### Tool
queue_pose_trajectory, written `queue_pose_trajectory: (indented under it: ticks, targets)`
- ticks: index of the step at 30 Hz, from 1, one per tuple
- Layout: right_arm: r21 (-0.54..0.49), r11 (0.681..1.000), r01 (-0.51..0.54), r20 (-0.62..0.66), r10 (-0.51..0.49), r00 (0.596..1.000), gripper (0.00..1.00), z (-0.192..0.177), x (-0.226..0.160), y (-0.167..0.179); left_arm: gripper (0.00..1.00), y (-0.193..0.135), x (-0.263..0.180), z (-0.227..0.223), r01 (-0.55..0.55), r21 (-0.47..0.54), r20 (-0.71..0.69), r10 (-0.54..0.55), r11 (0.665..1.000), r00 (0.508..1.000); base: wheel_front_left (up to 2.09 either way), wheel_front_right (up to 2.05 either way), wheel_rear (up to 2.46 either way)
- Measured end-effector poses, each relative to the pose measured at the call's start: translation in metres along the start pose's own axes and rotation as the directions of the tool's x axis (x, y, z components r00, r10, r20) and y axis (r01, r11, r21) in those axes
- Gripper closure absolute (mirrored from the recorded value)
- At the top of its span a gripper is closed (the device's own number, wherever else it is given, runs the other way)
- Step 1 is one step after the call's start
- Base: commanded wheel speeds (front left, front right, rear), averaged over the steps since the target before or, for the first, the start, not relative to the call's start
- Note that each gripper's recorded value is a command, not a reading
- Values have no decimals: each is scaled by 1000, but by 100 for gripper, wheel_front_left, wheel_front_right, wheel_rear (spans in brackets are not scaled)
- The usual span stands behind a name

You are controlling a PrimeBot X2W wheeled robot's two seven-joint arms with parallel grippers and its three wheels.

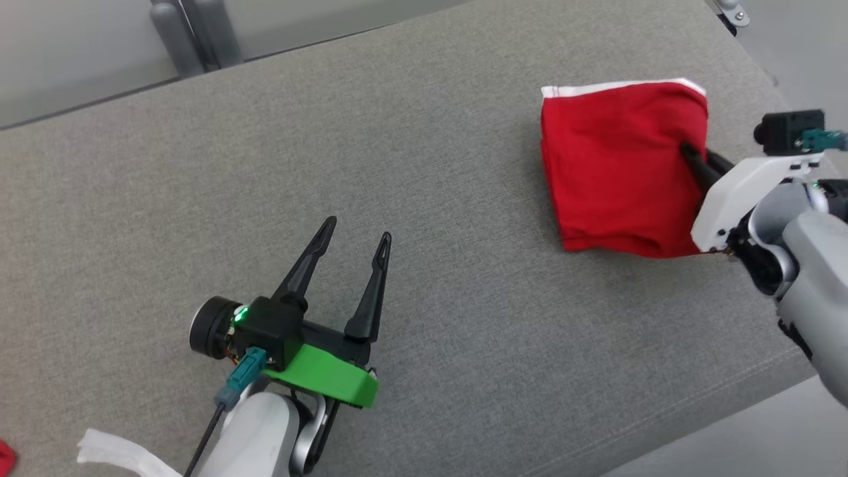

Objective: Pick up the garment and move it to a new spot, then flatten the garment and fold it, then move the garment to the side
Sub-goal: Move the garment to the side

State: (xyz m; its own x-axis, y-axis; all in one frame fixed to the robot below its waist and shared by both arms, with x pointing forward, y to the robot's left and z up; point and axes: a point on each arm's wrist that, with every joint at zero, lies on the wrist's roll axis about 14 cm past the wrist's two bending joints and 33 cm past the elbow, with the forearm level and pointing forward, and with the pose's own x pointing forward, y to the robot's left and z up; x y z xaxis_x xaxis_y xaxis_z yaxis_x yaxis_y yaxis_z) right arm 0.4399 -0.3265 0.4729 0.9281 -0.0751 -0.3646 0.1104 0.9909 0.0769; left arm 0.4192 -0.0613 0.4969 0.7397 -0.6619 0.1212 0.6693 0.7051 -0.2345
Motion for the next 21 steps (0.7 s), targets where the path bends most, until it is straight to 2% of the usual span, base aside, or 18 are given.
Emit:
queue_pose_trajectory:
  ticks: [4, 10, 13, 18, 19, 20, 21]
  targets:
    - [-155, 987, 32, -45, -40, 998, 100, 10, 16, -25, 0, 16, 5, -8, -22, -2, -13, 22, 1000, 1000, 0, 0, 0]
    - [-352, 932, 88, -98, -130, 987, 100, 21, 46, -61, 0, 42, 7, -24, -64, -6, -40, 64, 998, 997, 0, 0, 0]
    - [-423, 900, 102, -133, -173, 976, 100, 17, 59, -74, 0, 54, 6, -32, -88, -7, -51, 88, 996, 995, 0, 0, 0]
    - [-479, 869, 119, -150, -215, 965, 100, 12, 81, -83, 0, 73, -1, -41, -137, -5, -71, 136, 991, 988, 0, 0, 0]
    - [-485, 866, 124, -152, -223, 963, 94, 11, 85, -84, 0, 76, -4, -42, -148, -4, -77, 147, 989, 986, 0, 0, 0]
    - [-492, 862, 122, -152, -223, 963, 22, 9, 89, -84, 0, 80, -6, -44, -160, -2, -83, 160, 987, 984, 0, 0, 0]
    - [-494, 861, 121, -154, -224, 962, 0, 7, 92, -83, 0, 82, -8, -45, -168, -1, -84, 167, 986, 982, 0, 0, 0]
